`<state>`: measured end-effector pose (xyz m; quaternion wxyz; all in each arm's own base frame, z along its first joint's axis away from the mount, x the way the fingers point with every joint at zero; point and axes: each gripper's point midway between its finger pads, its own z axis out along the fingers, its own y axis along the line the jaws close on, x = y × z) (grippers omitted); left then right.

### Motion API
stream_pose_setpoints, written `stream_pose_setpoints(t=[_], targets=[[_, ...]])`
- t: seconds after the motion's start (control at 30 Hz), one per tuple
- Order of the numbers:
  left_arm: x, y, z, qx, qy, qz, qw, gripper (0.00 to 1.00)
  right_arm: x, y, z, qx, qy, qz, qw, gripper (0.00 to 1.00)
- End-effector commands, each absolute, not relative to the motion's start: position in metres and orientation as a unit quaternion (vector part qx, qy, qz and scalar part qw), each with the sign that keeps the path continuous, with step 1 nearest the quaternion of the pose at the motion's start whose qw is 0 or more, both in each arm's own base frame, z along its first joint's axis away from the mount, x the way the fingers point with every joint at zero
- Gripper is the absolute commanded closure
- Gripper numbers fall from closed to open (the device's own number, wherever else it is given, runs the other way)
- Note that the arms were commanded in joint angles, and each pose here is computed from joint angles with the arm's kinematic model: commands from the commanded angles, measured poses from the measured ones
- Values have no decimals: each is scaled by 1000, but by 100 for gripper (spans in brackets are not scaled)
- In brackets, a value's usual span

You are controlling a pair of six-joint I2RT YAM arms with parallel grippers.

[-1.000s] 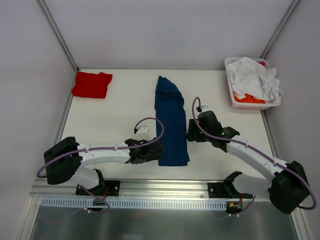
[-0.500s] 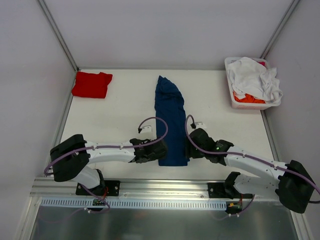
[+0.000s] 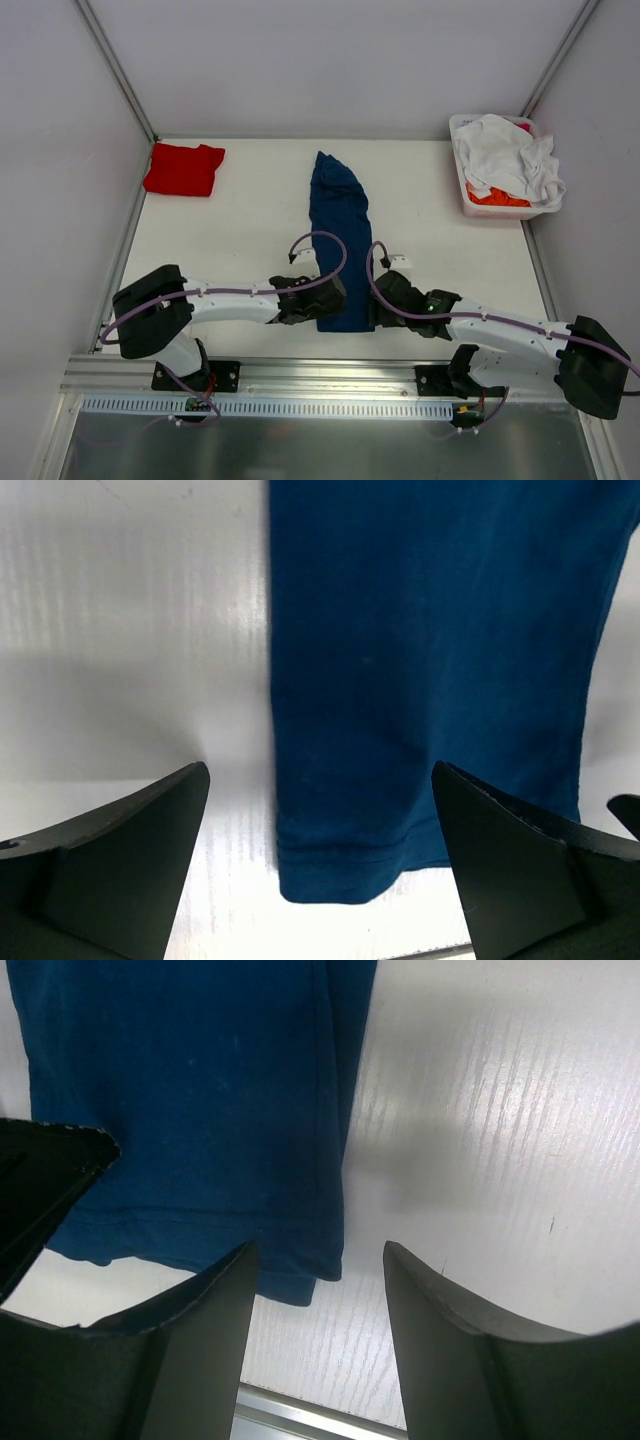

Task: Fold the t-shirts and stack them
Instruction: Fold the tshirt

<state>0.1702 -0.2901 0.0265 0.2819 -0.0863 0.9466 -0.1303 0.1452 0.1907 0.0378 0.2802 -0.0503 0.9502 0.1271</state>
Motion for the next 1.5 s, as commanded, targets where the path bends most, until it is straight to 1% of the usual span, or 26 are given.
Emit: stream_pose_setpoints(t=[0.0,0.23,0.47,0.8,0.87,0.9,0.93,1.07,1.17,1.2,1.27,1.3,1.33,1.37,1.43,1.47], targets=[[150,-291,11,-79,958,-129,245,5,150,192,38,-31,947,123,295,43],[131,-293,15,-82,958,-150,230,7,150,197,33,-28,948,125,291,43],[111,-287,3,-86,963,-145,210,9,146,199,25,-23,950,121,288,44],[117,-290,-7,-87,964,-125,219,12,146,206,24,-25,949,123,290,44],[117,-290,-7,-86,964,-124,218,16,147,205,25,-24,948,120,293,45],[117,-290,-8,-87,964,-123,218,19,147,205,26,-25,948,120,294,49],[117,-291,-8,-88,964,-124,217,21,147,205,27,-25,947,121,296,50],[115,-286,-10,-92,965,-121,216,26,148,204,26,-23,947,119,298,52],[115,-284,-10,-94,964,-122,216,28,148,205,24,-23,948,118,295,56],[114,-283,-9,-95,964,-123,216,29,148,206,23,-22,948,119,294,61],[114,-282,-9,-95,964,-122,217,33,148,208,22,-23,948,121,293,66],[114,-283,-9,-95,964,-124,216,34,147,208,21,-25,948,120,292,68],[114,-283,-9,-95,964,-123,215,37,147,209,21,-25,948,120,292,73],[114,-283,-9,-96,964,-123,215,45,148,209,21,-24,949,118,292,75],[112,-283,-12,-95,965,-121,212,53,147,210,20,-26,949,119,291,79],[112,-283,-12,-95,965,-121,211,59,147,210,20,-26,949,119,291,80]])
